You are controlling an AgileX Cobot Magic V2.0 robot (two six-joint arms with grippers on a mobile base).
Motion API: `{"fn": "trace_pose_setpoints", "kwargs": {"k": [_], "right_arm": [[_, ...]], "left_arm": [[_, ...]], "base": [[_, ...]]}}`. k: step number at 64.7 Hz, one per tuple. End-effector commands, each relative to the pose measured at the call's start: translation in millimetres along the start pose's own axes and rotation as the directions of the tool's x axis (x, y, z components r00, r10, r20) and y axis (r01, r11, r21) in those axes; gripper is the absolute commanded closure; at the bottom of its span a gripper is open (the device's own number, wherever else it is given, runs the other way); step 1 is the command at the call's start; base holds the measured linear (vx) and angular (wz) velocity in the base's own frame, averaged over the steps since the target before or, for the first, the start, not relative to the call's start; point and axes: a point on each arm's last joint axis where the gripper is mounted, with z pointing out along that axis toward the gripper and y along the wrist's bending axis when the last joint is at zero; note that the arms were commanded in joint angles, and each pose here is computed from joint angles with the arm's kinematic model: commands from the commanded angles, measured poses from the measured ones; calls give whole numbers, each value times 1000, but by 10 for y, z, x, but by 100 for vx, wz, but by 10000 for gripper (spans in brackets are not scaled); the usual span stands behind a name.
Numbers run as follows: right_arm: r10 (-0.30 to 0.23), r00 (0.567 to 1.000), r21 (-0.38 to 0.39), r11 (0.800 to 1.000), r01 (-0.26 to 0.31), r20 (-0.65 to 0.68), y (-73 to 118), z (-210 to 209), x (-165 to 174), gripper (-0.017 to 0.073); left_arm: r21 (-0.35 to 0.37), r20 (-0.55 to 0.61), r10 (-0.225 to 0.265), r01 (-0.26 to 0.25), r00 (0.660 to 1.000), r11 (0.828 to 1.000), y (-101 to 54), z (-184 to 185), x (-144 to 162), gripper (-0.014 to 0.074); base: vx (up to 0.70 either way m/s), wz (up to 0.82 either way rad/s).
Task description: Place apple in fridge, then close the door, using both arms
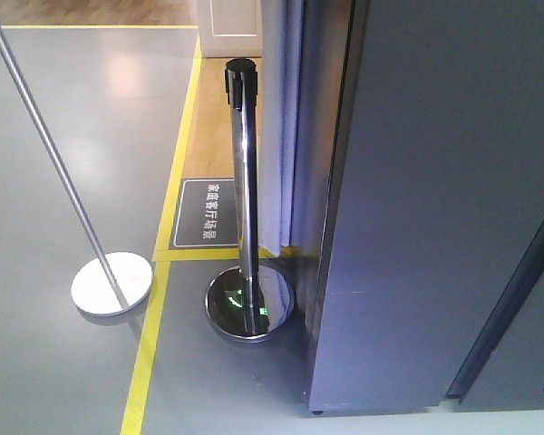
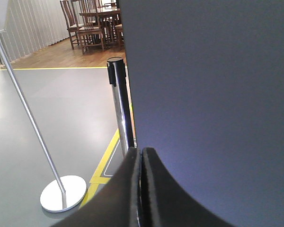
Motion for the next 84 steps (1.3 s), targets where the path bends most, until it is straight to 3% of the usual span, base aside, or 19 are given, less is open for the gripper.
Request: {"fn": "trace_pose_setpoints", "kwargs": {"k": [1,84], "right_arm": [[-16,1000,24,1000,16,24,-12,-4,-91,564],[-13,1000,30,999,12,28,-18,-5,-94,564]], "left_arm": [[16,59,-7,6,998,1000,-8,5,2,599],[16,59,-7,6,998,1000,-8,5,2,599]], "base": [[0,0],[0,0]]}}
